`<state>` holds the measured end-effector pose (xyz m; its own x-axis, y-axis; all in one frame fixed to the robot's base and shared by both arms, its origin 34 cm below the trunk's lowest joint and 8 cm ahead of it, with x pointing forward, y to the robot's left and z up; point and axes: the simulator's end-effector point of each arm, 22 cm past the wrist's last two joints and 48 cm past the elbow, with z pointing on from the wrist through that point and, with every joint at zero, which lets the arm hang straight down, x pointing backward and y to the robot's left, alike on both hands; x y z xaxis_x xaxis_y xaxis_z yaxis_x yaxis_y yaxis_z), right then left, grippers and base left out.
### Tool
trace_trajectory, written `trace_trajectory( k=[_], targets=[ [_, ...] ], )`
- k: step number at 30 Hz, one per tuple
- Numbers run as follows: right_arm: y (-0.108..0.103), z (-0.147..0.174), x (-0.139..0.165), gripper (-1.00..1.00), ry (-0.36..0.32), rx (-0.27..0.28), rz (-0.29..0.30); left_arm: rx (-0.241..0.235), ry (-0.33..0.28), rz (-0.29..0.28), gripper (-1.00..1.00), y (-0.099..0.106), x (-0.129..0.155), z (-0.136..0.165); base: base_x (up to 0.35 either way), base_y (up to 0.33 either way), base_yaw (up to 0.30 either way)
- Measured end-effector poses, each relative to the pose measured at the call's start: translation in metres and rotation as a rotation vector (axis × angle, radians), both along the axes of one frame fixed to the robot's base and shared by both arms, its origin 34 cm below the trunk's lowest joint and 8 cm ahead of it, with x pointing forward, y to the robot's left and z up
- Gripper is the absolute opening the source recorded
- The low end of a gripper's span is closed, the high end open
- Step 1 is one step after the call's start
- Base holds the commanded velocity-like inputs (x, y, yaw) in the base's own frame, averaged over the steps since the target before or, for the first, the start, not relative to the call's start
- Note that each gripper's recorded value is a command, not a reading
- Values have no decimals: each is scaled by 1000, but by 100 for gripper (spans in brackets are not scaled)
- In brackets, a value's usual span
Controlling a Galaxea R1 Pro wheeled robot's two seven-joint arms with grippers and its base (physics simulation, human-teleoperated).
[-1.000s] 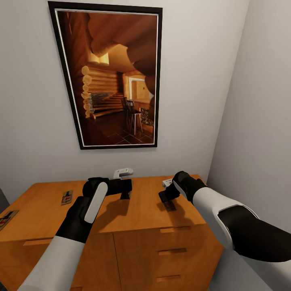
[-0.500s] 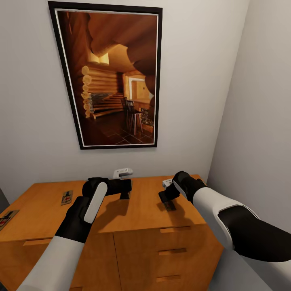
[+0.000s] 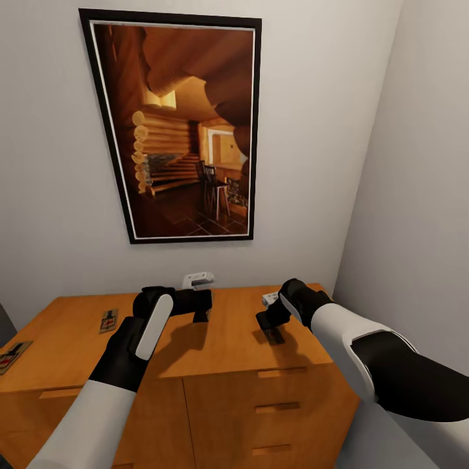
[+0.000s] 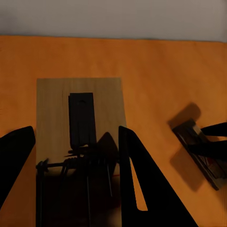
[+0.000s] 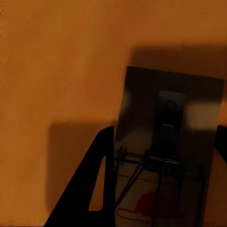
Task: Take the four mousetraps from the cabinet in the bathroom and place them on the bathroom floor. Make sure all four end up on the same floor surface, and ensure that at least two of them are either under or directly next to the same bathroom sink.
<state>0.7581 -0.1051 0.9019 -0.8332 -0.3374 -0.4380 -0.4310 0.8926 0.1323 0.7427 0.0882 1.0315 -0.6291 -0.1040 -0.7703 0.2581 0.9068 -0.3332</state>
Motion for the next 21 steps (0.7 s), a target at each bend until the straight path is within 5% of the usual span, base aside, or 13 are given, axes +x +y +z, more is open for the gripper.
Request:
trace_trajectory(
  k=[13, 21],
  targets=[
    [-6, 13, 1, -100, -22, -28, 8, 2, 17, 1, -100, 0, -1, 10, -11, 1, 0],
    [-6, 23, 1, -100, -23, -27, 8, 3, 24, 2, -100, 0, -2, 17, -277, 89, 0]
  ],
)
